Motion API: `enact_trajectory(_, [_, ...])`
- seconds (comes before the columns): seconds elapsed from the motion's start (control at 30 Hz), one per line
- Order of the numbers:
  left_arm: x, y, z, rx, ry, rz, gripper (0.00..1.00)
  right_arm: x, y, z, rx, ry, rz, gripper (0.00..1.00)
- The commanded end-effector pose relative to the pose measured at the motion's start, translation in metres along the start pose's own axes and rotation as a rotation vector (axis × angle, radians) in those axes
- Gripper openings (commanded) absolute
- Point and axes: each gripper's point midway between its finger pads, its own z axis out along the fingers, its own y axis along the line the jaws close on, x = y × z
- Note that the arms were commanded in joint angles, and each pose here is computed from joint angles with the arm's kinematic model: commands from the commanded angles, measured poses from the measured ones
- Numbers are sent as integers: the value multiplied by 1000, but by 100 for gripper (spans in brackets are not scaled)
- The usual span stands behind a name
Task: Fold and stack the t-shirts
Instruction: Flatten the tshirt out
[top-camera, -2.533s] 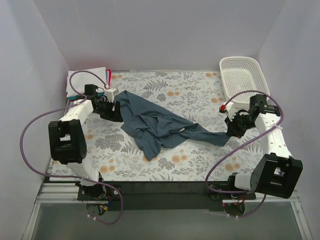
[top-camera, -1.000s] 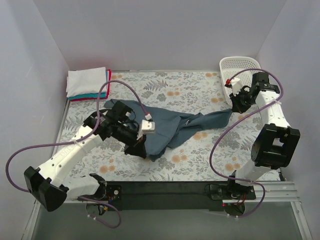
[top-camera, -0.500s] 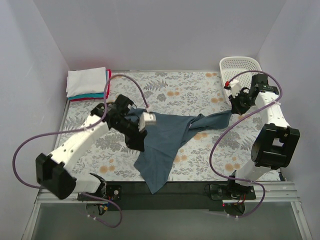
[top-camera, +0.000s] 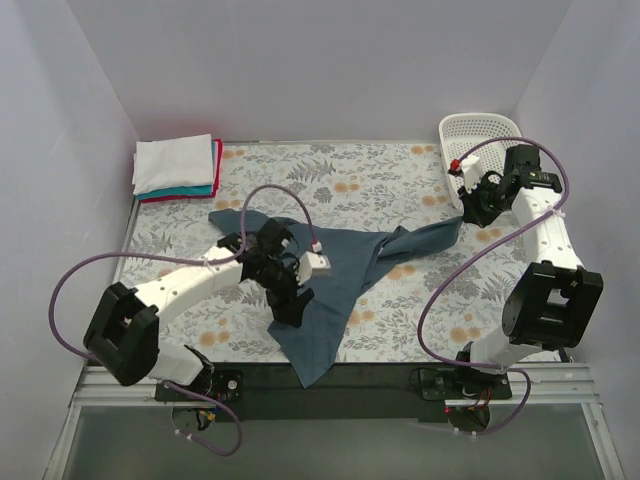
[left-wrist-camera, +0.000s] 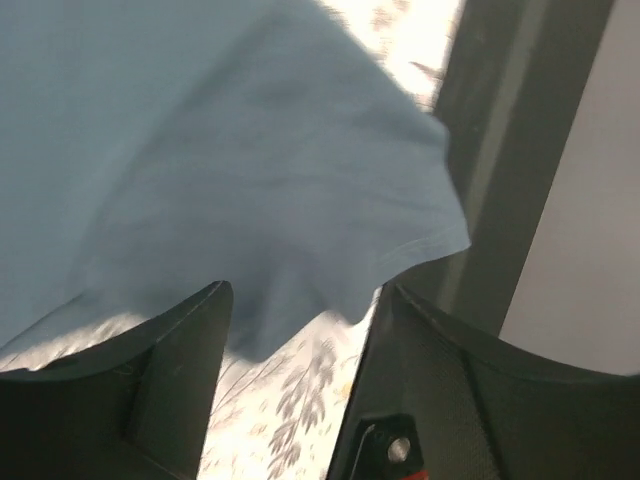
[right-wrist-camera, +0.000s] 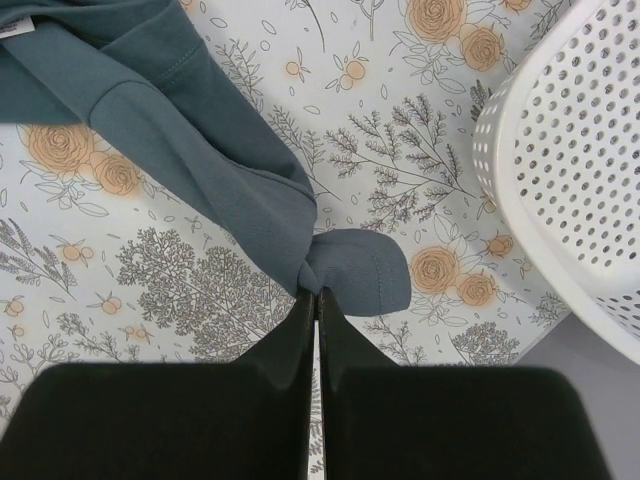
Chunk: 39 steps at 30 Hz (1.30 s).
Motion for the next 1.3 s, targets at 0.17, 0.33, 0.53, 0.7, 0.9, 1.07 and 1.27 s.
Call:
enact_trajectory(0.17, [38, -57, 55, -77, 135, 341, 58, -8, 0, -15, 35, -19, -18, 1])
enact_trajectory(0.33, [38, -35, 73, -224, 173, 404, 64, -5, 2, -15, 33, -13, -12, 1])
enact_trajectory(0.53, [44, -21, 88, -308, 192, 407, 54, -2, 5, -13, 27, -10, -13, 1])
enact_trajectory(0.7, [57, -13, 90, -347, 233, 408, 6, -3, 4, -13, 26, -11, -4, 1])
enact_trajectory(0.9, [-94, 47, -92, -451, -253, 220, 0, -5, 0, -25, 72, -8, -48, 1])
enact_trajectory(1.07, [-169, 159, -277, -684, -579, -25, 0, -18, -11, -37, 118, -31, -74, 1])
enact_trajectory(1.27, [-158, 235, -373, -889, -739, -172, 0, -56, -33, -67, 206, -112, -123, 1])
